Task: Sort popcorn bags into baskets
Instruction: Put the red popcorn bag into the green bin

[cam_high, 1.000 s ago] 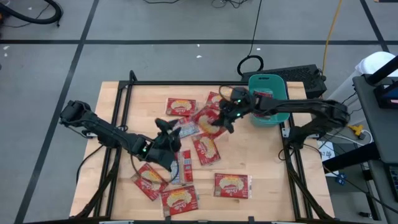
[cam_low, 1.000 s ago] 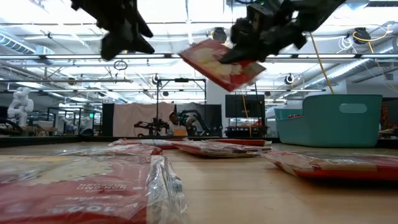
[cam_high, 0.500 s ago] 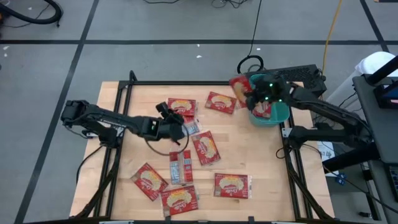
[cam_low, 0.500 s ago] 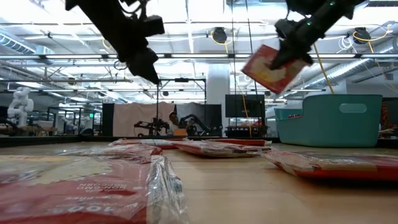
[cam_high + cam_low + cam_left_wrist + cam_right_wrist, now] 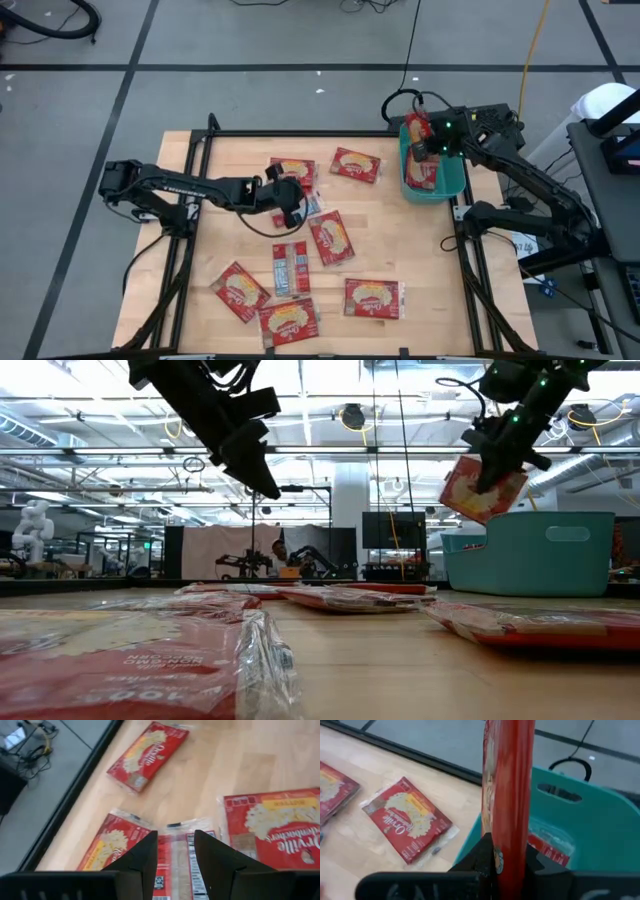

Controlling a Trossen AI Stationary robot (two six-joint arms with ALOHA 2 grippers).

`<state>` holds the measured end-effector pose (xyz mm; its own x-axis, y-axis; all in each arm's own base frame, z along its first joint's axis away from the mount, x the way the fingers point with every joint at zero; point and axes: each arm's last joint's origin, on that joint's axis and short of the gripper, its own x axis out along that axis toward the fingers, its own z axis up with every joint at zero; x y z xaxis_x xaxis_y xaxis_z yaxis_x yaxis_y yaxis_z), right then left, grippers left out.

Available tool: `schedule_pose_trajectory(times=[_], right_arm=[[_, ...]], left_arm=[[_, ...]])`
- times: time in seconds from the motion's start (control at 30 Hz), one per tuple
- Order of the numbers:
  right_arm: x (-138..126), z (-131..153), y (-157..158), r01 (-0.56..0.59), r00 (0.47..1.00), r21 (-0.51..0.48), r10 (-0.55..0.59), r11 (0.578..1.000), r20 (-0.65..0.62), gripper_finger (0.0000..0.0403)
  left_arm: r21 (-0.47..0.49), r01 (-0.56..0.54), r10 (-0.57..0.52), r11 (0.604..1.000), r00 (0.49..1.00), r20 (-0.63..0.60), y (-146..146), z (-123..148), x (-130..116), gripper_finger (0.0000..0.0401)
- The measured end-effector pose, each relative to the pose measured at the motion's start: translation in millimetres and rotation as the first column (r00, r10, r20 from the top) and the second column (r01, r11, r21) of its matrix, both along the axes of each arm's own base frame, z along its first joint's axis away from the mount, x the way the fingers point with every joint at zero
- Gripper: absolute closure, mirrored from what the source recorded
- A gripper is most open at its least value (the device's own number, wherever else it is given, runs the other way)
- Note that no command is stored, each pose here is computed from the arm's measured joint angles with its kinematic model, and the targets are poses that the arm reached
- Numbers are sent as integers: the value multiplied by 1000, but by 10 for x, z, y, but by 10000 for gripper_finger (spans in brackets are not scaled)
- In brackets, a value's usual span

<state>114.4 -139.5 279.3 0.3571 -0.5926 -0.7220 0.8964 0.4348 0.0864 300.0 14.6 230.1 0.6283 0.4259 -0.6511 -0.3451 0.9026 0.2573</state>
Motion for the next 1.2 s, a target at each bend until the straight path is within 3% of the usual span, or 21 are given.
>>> schedule_pose_trajectory(times=[0.3,0.77,1.07,1.2], right_arm=[[-55,-363,11,63,997,74,-60,995,-45,371],[-118,-760,31,108,994,184,-112,977,11,361],[-142,-818,45,141,990,181,-139,973,-26,313],[-143,-804,28,155,987,130,-150,979,-54,281]], left_arm=[[-7,18,-18,1000,1000,-1,-31,-1,2,270],[-7,27,-27,1000,1000,-1,-30,0,5,270],[14,50,-50,999,999,8,-31,16,20,270],[10,54,-54,999,998,12,-32,17,23,270]])
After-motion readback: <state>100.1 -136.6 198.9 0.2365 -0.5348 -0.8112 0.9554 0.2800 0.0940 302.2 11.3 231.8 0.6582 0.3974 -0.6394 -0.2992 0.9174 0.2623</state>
